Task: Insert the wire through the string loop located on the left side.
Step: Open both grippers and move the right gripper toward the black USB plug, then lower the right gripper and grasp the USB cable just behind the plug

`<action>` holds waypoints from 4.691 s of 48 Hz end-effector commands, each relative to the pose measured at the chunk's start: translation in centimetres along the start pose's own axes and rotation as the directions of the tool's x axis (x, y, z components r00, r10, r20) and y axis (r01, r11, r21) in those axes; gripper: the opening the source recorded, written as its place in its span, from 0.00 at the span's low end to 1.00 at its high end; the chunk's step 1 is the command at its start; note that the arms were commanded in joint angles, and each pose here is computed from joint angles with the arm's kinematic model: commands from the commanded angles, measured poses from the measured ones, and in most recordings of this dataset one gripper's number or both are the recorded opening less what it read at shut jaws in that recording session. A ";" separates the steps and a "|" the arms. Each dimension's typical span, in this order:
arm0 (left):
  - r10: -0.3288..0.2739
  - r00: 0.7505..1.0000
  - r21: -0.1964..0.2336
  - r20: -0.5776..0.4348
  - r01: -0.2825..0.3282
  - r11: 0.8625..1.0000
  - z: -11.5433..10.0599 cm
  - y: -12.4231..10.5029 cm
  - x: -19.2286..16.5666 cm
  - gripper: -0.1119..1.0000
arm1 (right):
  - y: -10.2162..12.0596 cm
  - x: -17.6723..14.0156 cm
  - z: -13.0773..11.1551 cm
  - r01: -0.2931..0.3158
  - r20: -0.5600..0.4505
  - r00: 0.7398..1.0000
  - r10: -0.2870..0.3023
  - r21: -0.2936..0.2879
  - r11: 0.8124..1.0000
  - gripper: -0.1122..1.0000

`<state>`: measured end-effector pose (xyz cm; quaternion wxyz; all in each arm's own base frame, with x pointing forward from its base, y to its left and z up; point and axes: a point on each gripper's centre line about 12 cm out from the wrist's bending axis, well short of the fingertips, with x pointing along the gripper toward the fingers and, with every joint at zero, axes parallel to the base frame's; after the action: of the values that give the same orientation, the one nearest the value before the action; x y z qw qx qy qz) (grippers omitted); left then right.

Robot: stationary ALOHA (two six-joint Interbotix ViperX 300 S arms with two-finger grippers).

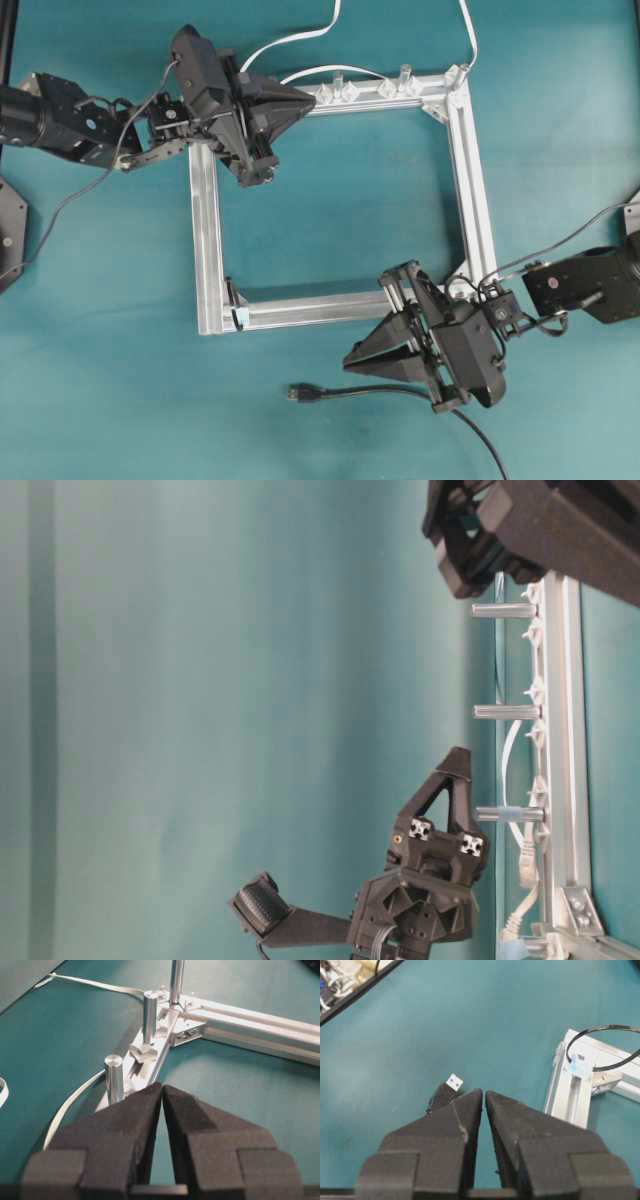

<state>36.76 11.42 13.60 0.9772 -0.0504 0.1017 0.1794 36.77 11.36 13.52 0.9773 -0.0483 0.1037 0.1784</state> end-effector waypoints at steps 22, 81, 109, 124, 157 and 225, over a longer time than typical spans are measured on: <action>-0.049 0.999 0.078 -0.016 0.050 0.996 3.8 -0.9 -2.2 0.10 | -0.4 0.6 1.1 0.042 0.024 0.999 -0.043 0.049 0.998 0.09; -0.075 0.985 0.078 -0.157 0.088 0.993 4.7 -2.1 -3.6 0.80 | -0.4 1.1 1.1 0.082 -0.024 0.997 -0.080 0.107 0.991 0.89; -0.077 0.982 0.079 -0.172 0.091 0.993 4.1 -2.1 -3.8 0.80 | 1.9 1.1 0.5 0.225 -0.065 0.974 -0.217 0.167 0.960 0.89; -0.087 0.980 0.082 -0.179 0.103 0.991 3.8 -2.5 -4.0 0.80 | 2.9 2.0 0.5 0.261 -0.058 0.965 -0.254 0.200 0.945 0.89; -0.113 0.973 0.087 -0.201 0.132 0.987 3.0 -3.4 -4.6 0.80 | 4.4 4.7 -2.0 0.237 -0.136 0.967 -0.214 0.187 0.953 0.89; -0.142 0.961 0.094 -0.239 0.168 0.981 2.5 -4.6 -5.0 0.80 | 4.7 5.2 -5.1 0.255 -0.283 0.940 -0.191 0.208 0.944 0.16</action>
<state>33.85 5.78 16.09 0.9661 -0.0270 0.2403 0.0905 38.50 16.95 6.26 0.9658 0.0294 0.2536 0.0462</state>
